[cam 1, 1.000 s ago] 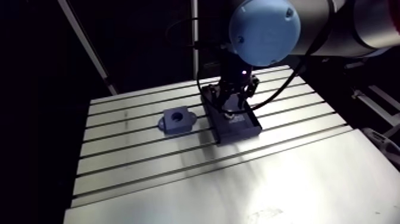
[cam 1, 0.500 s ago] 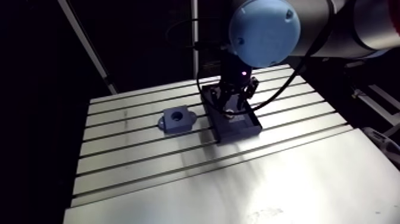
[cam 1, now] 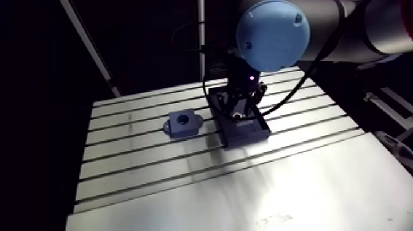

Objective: Pick up the bearing and press it into the housing until flush.

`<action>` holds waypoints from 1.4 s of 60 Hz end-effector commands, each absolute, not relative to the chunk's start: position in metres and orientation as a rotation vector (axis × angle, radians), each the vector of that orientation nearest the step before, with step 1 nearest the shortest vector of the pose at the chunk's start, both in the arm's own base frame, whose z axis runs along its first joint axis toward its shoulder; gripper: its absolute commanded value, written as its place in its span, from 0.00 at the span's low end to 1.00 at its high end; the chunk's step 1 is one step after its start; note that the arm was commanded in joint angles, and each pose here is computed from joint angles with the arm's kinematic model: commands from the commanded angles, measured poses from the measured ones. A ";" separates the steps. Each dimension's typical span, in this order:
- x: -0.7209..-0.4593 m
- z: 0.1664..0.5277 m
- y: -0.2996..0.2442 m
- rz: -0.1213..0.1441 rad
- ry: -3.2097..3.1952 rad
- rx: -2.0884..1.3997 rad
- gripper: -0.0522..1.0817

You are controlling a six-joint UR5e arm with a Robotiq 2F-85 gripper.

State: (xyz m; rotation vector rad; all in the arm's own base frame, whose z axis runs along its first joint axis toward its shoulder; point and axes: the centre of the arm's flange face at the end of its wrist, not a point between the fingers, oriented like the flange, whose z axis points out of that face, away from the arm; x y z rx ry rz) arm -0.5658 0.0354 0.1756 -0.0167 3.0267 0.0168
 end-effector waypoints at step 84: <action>-0.570 0.167 0.039 0.037 3.035 -0.012 0.44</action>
